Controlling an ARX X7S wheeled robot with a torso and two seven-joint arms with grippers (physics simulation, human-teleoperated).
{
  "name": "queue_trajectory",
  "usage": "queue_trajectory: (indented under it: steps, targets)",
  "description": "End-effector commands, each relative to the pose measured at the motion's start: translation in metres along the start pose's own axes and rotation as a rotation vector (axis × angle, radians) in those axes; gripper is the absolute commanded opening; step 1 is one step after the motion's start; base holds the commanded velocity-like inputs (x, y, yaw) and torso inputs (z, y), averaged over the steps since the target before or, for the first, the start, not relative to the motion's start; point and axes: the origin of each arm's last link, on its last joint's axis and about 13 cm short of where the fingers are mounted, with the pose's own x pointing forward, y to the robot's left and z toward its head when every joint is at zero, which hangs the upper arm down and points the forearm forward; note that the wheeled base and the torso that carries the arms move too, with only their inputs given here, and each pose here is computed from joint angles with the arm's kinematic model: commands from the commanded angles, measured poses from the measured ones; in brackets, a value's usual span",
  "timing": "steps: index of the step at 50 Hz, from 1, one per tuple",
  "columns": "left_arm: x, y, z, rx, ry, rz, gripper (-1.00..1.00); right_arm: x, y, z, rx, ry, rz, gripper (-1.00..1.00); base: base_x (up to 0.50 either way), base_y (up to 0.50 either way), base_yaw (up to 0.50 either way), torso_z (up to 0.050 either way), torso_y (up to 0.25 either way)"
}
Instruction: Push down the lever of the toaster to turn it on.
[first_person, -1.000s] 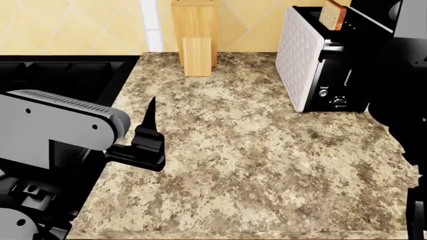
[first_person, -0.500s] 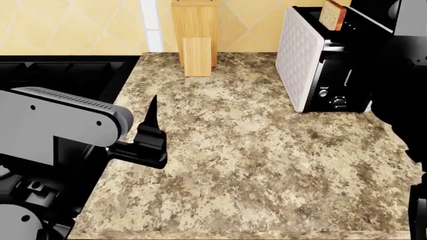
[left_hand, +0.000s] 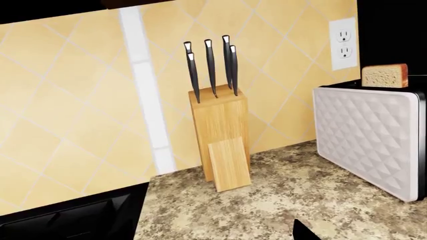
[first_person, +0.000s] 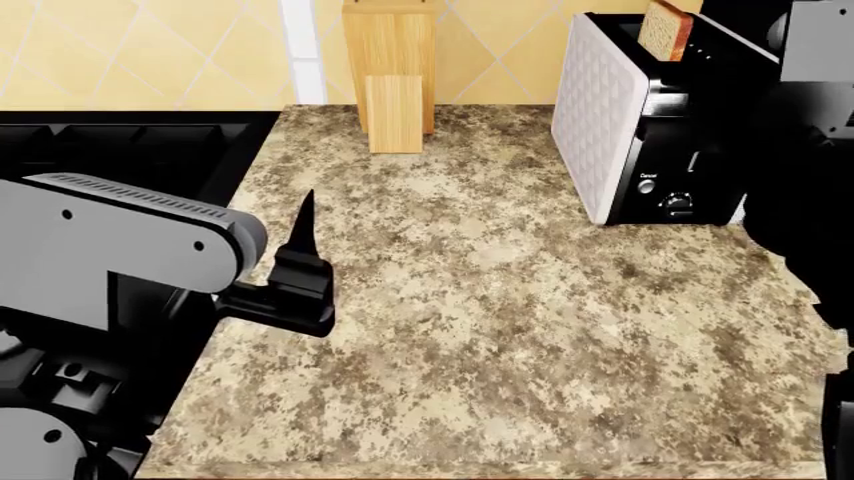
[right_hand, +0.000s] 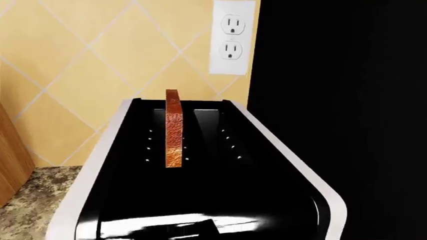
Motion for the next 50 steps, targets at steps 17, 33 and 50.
queue_trajectory:
  steps: [17,33,50]
  targets:
    - [-0.002,0.000,-0.001,0.000,0.001,0.001,1.00,-0.002,0.011,-0.064,-0.002,0.275,0.127,-1.00,0.00,0.00,0.00,-0.002,0.000]
    - [-0.001,0.000,-0.001,-0.001,-0.001,0.002,1.00,-0.002,0.014,-0.068,0.000,0.287,0.131,-1.00,0.00,0.00,0.00,-0.001,0.000]
    - [-0.004,0.002,0.001,0.000,-0.004,0.002,1.00,-0.003,0.014,-0.074,-0.004,0.309,0.139,-1.00,0.00,0.00,0.00,-0.001,0.000]
